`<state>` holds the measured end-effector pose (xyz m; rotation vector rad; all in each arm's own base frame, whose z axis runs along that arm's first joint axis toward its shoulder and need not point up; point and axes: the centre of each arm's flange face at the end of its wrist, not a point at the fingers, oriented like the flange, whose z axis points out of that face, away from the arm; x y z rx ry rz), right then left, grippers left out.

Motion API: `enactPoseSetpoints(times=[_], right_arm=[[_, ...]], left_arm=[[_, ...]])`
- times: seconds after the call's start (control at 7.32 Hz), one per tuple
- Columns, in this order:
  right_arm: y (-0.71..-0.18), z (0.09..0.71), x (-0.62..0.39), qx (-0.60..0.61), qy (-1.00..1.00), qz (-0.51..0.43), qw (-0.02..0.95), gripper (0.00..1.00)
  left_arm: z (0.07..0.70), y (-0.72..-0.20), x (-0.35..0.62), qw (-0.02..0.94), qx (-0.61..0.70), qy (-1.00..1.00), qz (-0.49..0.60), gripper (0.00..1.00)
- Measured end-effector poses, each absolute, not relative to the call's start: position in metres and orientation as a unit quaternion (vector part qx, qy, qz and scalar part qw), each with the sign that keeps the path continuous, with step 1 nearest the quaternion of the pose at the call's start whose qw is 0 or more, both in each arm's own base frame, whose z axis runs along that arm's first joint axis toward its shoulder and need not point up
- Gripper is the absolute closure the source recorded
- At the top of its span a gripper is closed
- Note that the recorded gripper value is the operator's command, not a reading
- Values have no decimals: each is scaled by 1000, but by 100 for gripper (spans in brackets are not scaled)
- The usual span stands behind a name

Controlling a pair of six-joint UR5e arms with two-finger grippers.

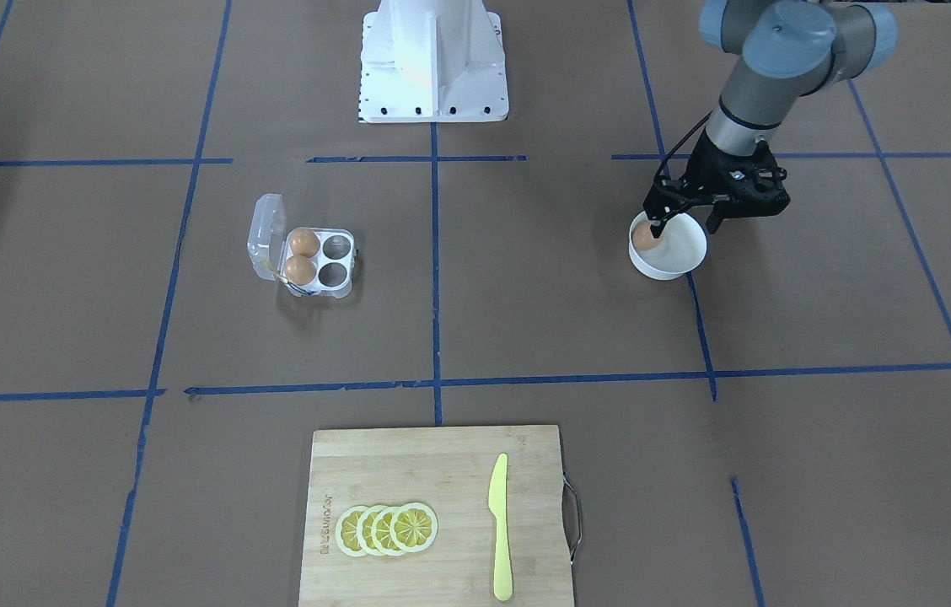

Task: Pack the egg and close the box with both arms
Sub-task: 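Move the left gripper down over the white bowl toward the brown egg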

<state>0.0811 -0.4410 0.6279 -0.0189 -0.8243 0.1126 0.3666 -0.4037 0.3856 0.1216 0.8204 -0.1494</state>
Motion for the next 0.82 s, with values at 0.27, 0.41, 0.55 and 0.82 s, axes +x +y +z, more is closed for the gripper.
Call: enactPoseSetpoints(times=[0.27, 0.41, 0.55, 0.82], right_arm=[[-440, 631, 81, -12, -402, 56, 914, 0], [-440, 632, 81, -13, -403, 56, 914, 0], [-440, 632, 81, -13, -403, 56, 913, 0], [-440, 632, 81, -14, -403, 56, 913, 0]], left_arm=[[392, -406, 384, 914, 63, 396, -69, 12], [397, -405, 389, 910, 66, 403, -69, 13], [400, -404, 391, 909, 66, 406, -69, 18], [405, -403, 392, 909, 64, 406, -69, 21]])
